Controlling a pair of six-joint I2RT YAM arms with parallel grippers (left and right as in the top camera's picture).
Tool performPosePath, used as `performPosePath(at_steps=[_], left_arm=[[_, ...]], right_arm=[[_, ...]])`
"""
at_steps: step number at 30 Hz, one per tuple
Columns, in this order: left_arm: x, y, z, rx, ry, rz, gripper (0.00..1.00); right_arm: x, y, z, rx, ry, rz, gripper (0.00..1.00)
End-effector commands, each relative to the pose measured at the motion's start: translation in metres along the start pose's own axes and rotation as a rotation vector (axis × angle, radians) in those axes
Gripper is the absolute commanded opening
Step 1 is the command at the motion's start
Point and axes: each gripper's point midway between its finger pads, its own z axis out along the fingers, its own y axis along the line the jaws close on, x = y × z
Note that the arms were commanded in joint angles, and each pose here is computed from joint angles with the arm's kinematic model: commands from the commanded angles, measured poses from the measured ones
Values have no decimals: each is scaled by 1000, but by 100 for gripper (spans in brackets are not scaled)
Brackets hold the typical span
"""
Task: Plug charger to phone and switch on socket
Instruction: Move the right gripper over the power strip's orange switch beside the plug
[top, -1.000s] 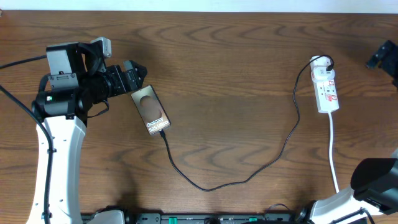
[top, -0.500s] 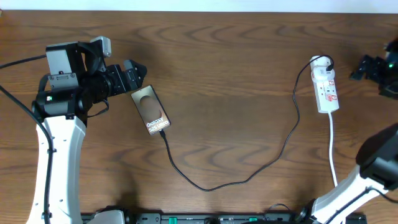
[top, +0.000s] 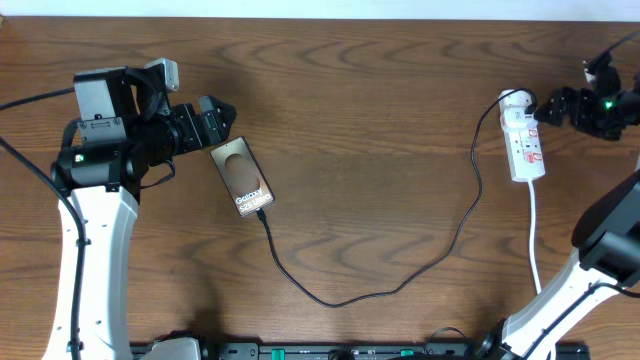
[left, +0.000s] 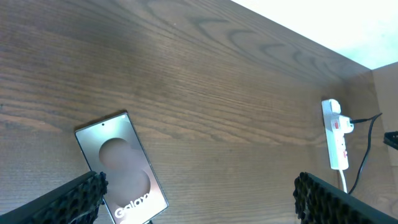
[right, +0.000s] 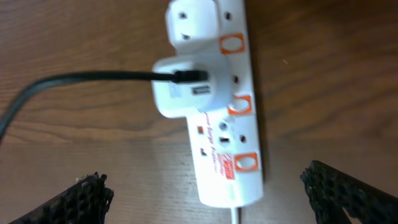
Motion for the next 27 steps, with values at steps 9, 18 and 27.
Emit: performPosePath(at_steps=[9, 18, 27], left_arm=[[-1, -3, -2, 14, -3, 27, 98], [1, -3, -2, 12, 4, 23, 98], [0, -3, -2, 12, 4, 23, 98]], right_arm=[[3, 22, 48, -92, 67, -55, 99], [12, 16, 76, -112, 119, -34, 95], [17, 20, 91, -126, 149, -24, 95]])
